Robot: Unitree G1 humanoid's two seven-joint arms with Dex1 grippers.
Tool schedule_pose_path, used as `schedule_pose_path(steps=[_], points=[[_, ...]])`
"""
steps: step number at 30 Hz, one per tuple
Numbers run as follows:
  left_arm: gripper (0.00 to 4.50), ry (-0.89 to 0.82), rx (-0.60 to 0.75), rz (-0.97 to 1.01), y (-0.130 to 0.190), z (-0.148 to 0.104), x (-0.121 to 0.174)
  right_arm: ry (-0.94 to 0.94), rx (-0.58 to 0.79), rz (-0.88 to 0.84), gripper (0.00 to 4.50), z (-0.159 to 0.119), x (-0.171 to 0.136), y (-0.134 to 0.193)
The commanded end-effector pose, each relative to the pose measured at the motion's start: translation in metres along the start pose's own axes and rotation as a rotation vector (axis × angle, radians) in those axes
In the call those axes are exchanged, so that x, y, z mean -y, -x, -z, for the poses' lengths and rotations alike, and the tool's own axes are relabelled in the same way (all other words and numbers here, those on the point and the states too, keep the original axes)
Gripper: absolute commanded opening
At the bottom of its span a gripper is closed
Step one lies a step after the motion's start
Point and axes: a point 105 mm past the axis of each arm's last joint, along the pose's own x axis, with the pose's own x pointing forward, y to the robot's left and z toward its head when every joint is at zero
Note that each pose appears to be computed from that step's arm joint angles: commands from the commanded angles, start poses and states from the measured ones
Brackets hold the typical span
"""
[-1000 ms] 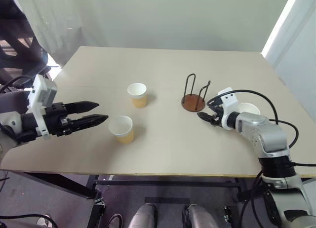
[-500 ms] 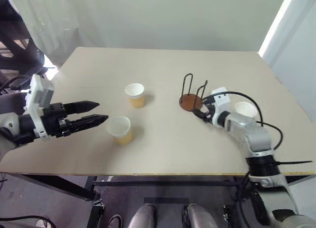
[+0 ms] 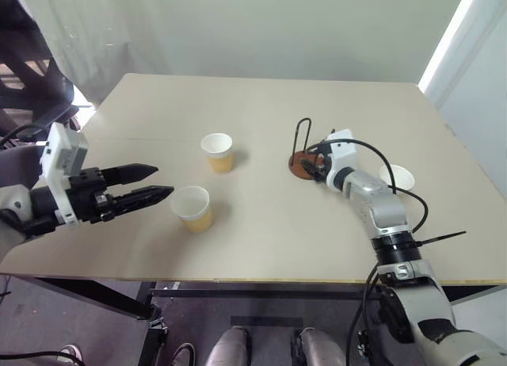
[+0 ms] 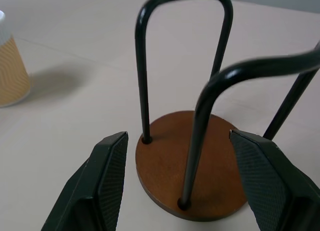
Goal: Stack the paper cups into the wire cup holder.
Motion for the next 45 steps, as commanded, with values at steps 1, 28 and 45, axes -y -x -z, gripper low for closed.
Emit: schedule_pose_path(steps=[1,28,45], points=[[3.5,-0.045,0.017,-0.005,0.003,-0.01,0.004,0.028,0.076,0.015,3.31,-0.021,0.0,-0.004],[3.55,-0.051,0.001,-0.025,0.006,-0.01,0.0,0.098,0.114,-0.576,0.03,-0.022,-0.061,0.049],[3.55,-0.059,-0.013,0.005,0.0,-0.011,-0.003,0.155,0.072,-0.847,0.03,-0.011,-0.096,0.091]])
